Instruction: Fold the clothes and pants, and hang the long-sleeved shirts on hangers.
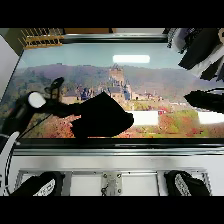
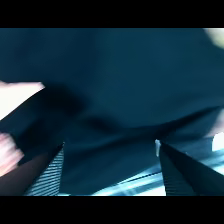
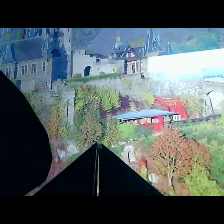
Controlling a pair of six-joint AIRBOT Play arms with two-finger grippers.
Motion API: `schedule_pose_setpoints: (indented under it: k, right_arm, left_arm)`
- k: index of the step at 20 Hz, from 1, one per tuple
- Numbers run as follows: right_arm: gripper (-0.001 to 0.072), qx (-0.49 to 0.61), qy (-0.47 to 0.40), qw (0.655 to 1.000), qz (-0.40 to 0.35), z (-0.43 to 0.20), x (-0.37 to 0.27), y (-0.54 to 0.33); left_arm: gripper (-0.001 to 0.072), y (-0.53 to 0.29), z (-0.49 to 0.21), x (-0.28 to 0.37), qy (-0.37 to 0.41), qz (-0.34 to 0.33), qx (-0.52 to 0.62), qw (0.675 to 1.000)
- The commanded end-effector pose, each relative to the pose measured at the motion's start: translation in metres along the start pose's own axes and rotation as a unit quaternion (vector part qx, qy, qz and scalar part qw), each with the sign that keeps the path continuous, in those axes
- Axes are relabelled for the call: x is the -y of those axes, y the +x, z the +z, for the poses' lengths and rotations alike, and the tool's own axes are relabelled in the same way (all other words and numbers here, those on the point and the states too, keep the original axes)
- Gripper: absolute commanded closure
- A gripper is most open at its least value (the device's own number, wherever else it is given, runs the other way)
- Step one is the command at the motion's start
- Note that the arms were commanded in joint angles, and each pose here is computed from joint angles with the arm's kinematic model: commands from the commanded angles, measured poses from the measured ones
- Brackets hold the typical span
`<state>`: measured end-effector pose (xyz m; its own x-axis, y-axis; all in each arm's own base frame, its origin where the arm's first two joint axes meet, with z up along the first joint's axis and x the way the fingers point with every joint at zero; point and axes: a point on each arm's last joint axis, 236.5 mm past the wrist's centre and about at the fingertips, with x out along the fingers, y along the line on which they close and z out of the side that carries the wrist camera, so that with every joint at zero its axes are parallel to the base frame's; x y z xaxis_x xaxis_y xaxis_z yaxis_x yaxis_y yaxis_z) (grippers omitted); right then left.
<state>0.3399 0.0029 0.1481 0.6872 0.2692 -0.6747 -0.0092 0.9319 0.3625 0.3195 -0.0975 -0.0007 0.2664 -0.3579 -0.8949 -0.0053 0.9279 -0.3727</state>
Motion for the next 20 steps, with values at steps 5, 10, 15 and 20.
schedule_pose_setpoints:
  k: [5,10,15,20]
  right_arm:
    - [0.0693,0.001,-0.001,1.0,0.0,0.0,-0.001,0.0]
    - [0.0693,0.002,0.002,1.0,0.006,0.001,-0.003,0.0]
    - [0.0692,0.003,0.002,1.0,0.012,0.002,-0.006,0.0]
    - [0.0701,-0.069,-0.098,0.993,0.014,-0.027,-0.041,0.021]
  left_arm:
    - [0.0091,0.021,-0.063,-0.067,-0.129,-0.024,-0.005,0.991]
    - [0.0091,0.063,-0.086,-0.044,-0.114,-0.052,-0.092,0.988]
    - [0.0312,0.087,-0.063,-0.019,-0.096,-0.064,-0.095,0.989]
    - [0.0695,0.056,-0.017,-0.02,-0.085,-0.071,-0.04,0.993]
